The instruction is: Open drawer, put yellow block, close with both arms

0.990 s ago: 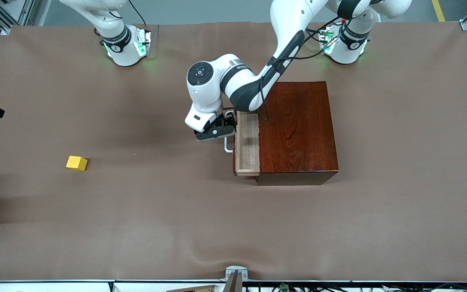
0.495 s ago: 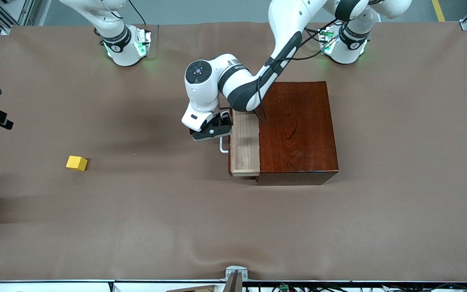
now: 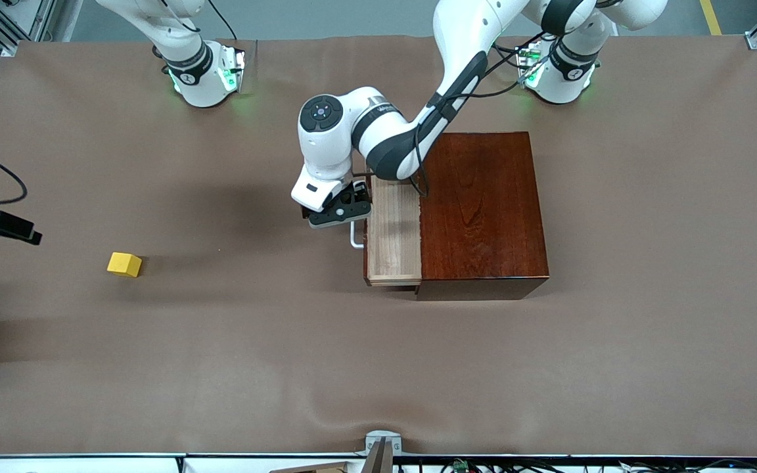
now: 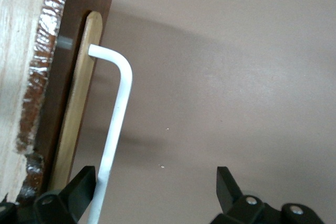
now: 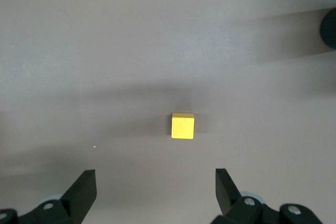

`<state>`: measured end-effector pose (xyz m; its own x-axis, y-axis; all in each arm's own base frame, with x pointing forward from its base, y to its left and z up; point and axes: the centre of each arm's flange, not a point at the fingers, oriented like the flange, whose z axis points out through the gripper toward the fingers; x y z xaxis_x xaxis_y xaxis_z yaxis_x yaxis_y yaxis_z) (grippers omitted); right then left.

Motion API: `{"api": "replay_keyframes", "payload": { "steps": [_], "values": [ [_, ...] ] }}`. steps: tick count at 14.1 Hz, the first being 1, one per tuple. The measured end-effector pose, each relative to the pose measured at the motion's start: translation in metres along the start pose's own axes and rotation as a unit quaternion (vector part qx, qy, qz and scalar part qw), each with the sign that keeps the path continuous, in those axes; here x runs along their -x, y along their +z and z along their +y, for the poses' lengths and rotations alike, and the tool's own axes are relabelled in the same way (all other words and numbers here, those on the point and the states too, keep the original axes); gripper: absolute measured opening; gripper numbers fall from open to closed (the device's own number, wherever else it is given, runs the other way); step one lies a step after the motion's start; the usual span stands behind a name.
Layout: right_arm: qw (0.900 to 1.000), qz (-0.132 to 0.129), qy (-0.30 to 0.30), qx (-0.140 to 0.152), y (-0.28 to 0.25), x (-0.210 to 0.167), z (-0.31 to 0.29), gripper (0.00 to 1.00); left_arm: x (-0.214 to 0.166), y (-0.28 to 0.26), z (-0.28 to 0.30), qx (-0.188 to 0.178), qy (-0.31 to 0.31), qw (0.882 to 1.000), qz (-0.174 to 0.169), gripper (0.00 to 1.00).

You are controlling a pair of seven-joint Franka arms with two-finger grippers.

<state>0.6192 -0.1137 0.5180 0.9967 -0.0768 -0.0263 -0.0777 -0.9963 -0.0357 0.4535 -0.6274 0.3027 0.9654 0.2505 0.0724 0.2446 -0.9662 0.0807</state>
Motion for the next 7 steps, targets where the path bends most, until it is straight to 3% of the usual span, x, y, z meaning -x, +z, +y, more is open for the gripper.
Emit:
{"api": "replay_keyframes", "payload": {
  "steps": [7],
  "values": [
    [1.000,-0.017,0.001,0.000,0.052,-0.022,0.004,1.00,-0.006,-0.046,0.001,-0.006,-0.006,1.000,-0.002,1.00]
  ]
}}
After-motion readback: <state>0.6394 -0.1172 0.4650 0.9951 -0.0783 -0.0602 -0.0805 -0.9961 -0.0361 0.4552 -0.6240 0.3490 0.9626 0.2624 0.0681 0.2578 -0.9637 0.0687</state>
